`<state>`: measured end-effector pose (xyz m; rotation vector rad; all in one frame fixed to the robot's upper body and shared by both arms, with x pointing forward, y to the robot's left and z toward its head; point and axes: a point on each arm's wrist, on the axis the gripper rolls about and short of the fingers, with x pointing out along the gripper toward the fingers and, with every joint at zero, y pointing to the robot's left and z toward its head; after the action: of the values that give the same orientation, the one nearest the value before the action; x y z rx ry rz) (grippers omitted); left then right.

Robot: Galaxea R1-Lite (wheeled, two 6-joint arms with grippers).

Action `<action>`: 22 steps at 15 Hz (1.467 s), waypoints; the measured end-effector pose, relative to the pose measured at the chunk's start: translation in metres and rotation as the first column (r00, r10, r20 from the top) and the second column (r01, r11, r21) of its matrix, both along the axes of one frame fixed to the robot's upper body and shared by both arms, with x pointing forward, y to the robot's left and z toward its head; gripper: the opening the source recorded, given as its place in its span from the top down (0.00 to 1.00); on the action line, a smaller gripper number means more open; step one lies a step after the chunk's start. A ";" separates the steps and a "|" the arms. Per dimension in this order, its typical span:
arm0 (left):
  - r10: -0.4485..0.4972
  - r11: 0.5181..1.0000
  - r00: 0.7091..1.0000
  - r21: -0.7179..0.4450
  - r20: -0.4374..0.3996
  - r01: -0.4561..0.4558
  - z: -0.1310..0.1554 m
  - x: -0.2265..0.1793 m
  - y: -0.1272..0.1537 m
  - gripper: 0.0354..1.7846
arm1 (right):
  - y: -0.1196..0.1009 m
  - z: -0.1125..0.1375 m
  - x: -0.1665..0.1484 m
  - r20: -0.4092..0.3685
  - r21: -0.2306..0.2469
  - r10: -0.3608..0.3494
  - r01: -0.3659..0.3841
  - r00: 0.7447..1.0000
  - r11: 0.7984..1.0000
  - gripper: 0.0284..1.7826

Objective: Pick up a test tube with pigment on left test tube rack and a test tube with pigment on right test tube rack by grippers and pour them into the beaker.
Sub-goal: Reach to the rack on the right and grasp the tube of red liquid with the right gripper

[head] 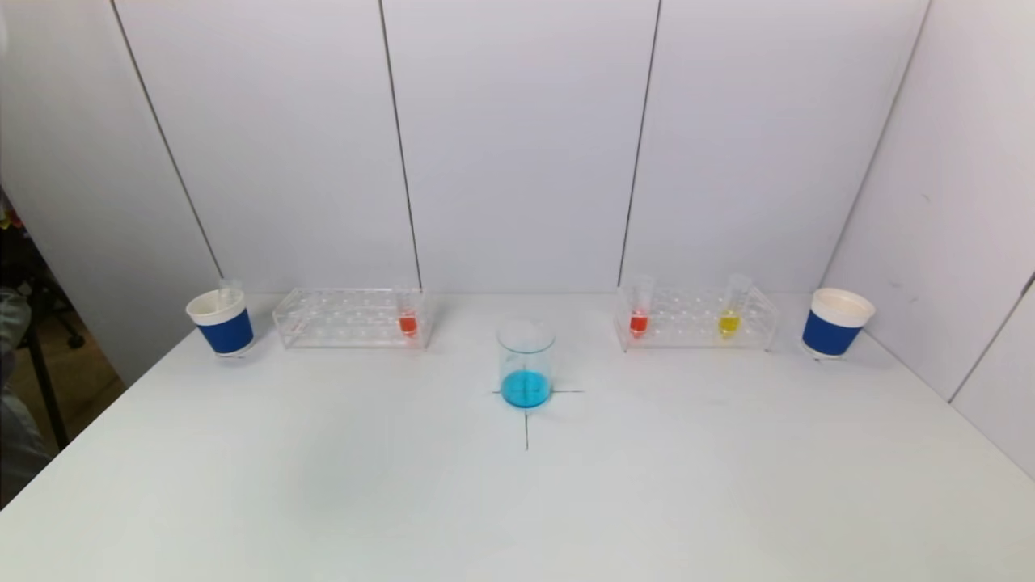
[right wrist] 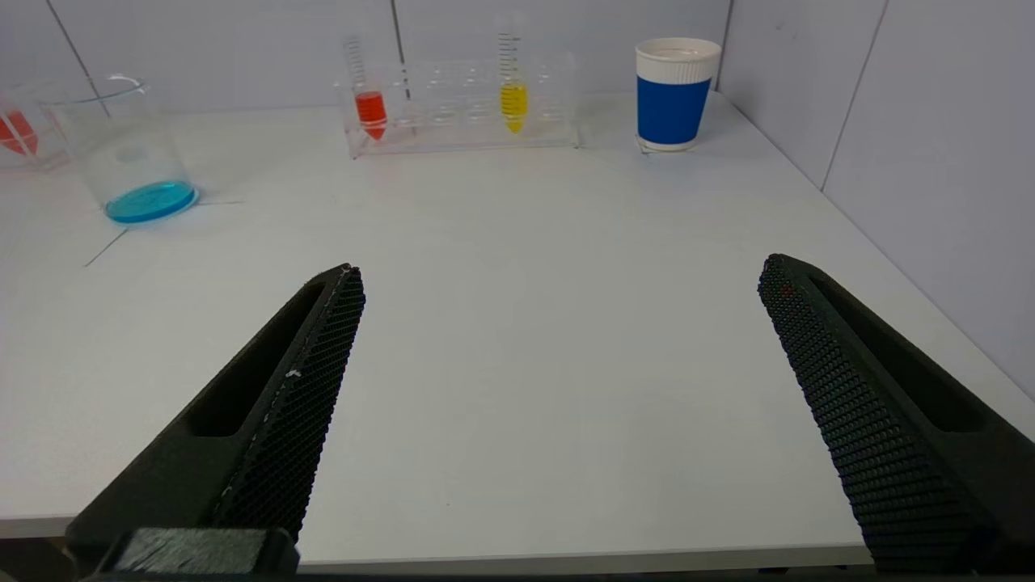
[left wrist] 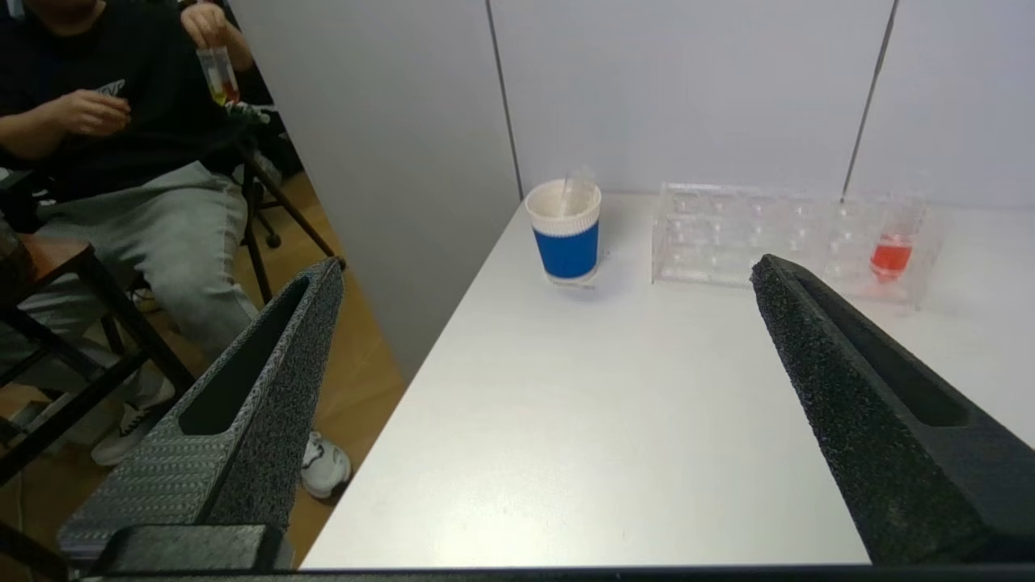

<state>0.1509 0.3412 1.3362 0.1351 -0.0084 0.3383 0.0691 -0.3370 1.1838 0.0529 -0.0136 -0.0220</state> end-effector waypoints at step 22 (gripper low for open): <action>-0.326 0.940 0.945 -0.101 0.005 0.325 -0.153 -0.082 -0.008 0.01 | 0.000 0.000 0.000 0.000 0.000 0.000 0.000 1.000 1.000 0.01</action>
<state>0.0684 0.3335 1.1836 0.0340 -0.0016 0.0056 0.0691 -0.3369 1.1839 0.0529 -0.0140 -0.0224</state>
